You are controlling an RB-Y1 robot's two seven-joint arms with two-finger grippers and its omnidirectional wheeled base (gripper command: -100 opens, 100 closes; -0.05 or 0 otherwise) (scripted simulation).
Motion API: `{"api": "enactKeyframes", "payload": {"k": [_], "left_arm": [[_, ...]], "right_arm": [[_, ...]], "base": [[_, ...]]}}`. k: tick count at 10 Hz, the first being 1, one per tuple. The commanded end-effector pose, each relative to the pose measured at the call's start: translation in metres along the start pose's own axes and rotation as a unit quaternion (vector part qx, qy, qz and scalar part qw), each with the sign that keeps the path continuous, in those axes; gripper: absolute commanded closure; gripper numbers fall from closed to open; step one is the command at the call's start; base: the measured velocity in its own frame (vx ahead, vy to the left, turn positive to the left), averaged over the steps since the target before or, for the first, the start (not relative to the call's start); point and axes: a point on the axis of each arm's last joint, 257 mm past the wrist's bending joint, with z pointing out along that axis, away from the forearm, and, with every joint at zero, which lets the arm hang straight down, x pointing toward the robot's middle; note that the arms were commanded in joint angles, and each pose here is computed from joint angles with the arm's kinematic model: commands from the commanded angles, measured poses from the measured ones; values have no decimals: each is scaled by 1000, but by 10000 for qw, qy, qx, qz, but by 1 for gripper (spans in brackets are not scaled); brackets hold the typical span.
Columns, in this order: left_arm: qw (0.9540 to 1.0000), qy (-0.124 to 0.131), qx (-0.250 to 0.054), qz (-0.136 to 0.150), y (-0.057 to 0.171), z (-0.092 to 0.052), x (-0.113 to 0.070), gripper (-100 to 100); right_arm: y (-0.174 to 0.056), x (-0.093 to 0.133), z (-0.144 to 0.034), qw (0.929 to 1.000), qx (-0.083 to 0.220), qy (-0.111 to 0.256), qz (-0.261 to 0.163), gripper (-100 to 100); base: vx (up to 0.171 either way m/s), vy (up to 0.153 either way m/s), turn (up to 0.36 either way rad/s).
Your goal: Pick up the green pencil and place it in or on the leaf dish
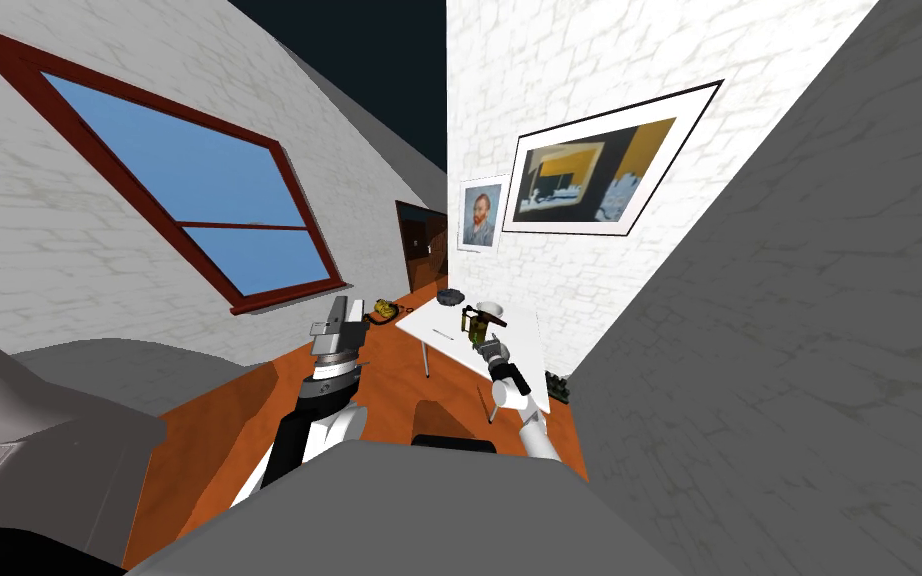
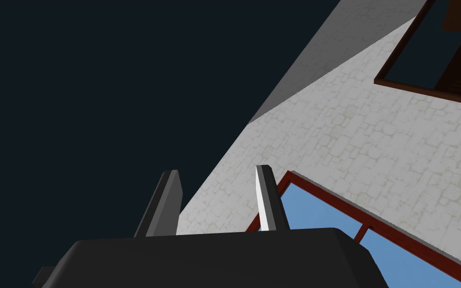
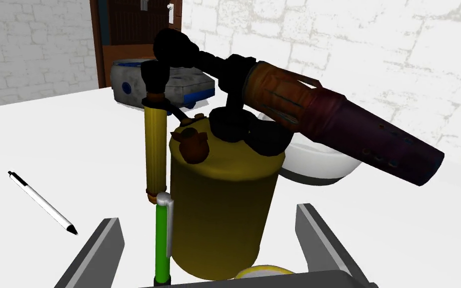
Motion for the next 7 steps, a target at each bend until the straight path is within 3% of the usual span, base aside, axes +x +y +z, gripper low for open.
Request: {"api": "enactKeyframes", "payload": {"k": [1,3,6,7], "left_arm": [[10000,0,0,0,0,0,0,0],[10000,0,0,0,0,0,0,0],[10000,0,0,0,0,0,0,0],[10000,0,0,0,0,0,0,0]], "right_arm": [[-11,-11,3,9995,165,-197,200,-100],[-27,-34,7,9969,380,-527,454,-100],[-34,-50,7,9945,478,-734,571,-100],[-38,-65,4,9921,540,-925,650,-100]], "base": [[60,13,13],[54,12,18],[38,8,7],[39,6,17]]}}
